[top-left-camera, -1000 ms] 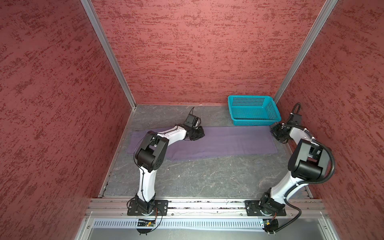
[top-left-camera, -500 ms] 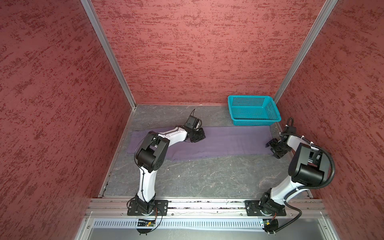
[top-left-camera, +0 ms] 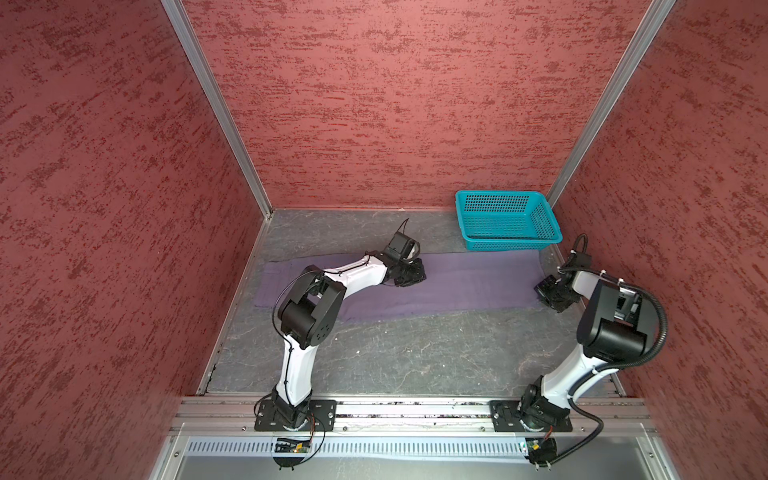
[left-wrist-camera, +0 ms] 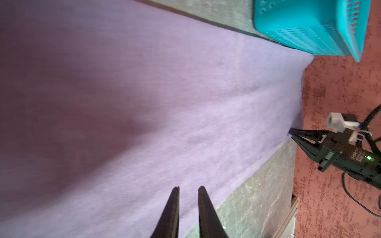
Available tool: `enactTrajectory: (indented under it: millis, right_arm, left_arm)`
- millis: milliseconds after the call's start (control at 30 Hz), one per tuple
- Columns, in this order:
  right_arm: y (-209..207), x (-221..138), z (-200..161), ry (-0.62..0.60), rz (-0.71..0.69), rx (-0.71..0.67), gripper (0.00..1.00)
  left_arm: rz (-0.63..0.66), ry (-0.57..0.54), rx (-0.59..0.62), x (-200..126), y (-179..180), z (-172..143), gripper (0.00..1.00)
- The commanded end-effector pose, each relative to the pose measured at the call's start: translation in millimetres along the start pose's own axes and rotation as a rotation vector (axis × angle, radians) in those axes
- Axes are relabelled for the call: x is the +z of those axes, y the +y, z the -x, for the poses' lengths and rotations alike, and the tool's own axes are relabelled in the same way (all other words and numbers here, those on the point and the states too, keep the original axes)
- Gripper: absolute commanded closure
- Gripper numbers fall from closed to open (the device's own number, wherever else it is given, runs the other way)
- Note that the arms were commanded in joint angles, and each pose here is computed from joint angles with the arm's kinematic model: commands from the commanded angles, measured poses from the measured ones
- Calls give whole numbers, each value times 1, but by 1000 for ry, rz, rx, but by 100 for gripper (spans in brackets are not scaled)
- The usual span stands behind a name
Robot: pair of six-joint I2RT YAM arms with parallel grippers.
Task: Fold and stack the trousers
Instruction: Pick up the trousers from the center of the table.
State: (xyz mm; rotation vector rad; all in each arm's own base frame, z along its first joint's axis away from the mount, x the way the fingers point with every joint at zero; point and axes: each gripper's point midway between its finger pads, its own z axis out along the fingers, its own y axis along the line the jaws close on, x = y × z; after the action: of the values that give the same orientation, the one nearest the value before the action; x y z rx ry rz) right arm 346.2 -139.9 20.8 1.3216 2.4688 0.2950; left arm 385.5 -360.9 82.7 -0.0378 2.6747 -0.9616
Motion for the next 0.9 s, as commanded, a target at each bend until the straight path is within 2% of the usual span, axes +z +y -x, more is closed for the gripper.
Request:
enactTrajectory:
  millis: [0, 367, 567, 667, 867]
  right_arm:
    - [1, -4, 3, -40, 26, -18, 100]
    - [26, -61, 19, -254, 181, -24, 100]
    - [37, -84, 23, -362, 284, -28, 100]
    - [43, -88, 22, -380, 326, -38, 100]
    - [40, -79, 16, -348, 326, -22, 100]
  left_arm:
    - [24, 29, 47, 12, -9, -12, 80]
    - [30, 45, 185, 34, -63, -22, 80]
    - [50, 84, 197, 58, -69, -33, 80]
    - [59, 109, 196, 67, -68, -42, 80]
    - [64, 174, 157, 86, -57, -58, 80]
